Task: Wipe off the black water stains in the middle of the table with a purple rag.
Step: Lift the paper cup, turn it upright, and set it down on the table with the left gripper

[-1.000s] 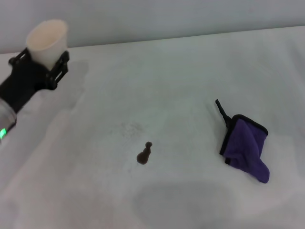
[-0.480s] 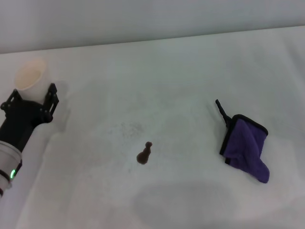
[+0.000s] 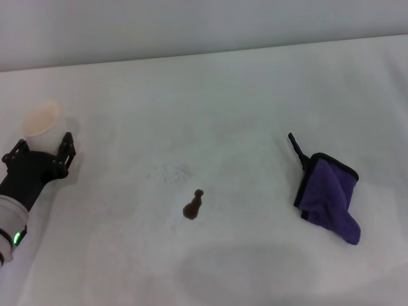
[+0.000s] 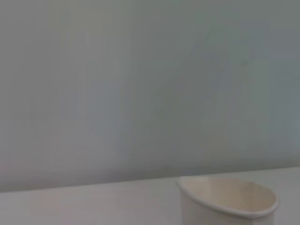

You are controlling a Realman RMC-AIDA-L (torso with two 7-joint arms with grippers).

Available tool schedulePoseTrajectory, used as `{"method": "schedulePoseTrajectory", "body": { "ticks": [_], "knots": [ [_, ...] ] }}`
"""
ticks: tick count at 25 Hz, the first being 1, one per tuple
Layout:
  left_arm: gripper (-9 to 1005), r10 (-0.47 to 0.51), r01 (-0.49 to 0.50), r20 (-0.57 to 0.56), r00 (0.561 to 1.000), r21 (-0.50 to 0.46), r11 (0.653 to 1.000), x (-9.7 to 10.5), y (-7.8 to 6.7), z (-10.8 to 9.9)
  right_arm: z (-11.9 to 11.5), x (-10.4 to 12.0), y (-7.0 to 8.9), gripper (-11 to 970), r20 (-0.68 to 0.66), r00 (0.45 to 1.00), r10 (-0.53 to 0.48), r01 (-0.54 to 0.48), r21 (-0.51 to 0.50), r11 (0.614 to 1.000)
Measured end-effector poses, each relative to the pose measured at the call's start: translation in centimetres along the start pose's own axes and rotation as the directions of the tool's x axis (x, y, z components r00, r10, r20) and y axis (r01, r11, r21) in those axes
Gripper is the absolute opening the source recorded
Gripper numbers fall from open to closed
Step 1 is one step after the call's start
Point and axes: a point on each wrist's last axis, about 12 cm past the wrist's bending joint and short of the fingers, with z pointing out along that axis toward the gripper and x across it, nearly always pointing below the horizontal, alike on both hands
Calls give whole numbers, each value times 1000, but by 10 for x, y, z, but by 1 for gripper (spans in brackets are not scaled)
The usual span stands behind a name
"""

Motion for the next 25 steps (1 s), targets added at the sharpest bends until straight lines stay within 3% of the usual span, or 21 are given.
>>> {"method": "schedulePoseTrajectory", "body": {
  "ticks": [18,23,25],
  "knots": [
    [574,-42,40,-72,996,-22,999,12,-3,-5,3,0,5,854,-2,1000,-2,2,-18,1000],
    [613,-68,65,-95,993,-32,997,15,-5,-6,3,1,6,853,-1,1000,-1,1,-20,1000],
    [677,-82,79,-82,993,-45,996,17,-5,-10,3,1,6,853,-2,1000,0,0,-20,1000]
  ]
}}
